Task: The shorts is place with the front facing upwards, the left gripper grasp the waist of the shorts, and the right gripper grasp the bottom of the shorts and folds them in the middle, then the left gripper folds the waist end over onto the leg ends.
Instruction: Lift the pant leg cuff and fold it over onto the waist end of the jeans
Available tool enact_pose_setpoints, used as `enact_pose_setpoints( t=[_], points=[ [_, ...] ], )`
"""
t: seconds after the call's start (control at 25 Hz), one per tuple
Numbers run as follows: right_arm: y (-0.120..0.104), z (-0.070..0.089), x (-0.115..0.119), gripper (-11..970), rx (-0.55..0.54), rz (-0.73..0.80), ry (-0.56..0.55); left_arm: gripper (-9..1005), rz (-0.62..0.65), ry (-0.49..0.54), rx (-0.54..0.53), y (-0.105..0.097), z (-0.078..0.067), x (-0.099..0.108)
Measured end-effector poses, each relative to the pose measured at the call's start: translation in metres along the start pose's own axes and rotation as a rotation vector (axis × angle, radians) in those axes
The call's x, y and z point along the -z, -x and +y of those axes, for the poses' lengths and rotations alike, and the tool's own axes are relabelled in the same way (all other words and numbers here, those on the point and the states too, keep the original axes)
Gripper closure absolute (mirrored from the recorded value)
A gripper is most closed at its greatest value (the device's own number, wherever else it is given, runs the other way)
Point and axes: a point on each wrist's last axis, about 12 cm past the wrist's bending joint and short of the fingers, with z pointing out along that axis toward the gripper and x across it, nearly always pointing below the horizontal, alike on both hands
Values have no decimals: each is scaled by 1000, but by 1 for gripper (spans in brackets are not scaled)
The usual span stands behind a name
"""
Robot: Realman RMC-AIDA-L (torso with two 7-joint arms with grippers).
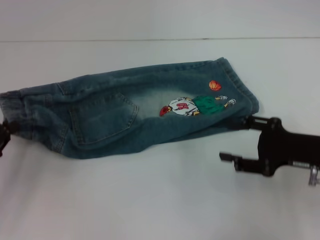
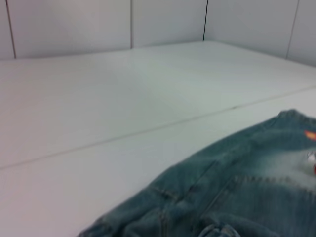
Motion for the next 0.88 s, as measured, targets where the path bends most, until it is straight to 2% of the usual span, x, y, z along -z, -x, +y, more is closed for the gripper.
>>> enact_pose_setpoints(
  t=[0.16,0.24,0.28,0.32,0.36,0.56,0.72,0.88],
  points=[
    [-1,-13,-7,221,-28,-25,-125,975,-31,-30,7,25,2,1],
    [-3,-19,-16,235,-46,-63,-203,975,-50,-65,10,42,2,-3],
    [-3,-21,-20,242,-44,-80,-231,975,-65,-95,9,56,2,-6],
    [-4,-21,-24,249,-43,-96,-257,975,-72,-105,0,65,2,-7],
    [-5,-21,-31,257,-38,-108,-274,975,-72,-105,0,65,2,-7],
    [-12,-19,-62,292,-21,-114,-374,975,-99,-152,-41,101,-2,-14],
    [-14,-20,-93,452,-14,-39,-400,976,-135,-202,-74,128,-9,-19],
    [-11,-19,-119,627,-8,35,-371,976,-153,-259,-97,150,-20,-26]
  ],
)
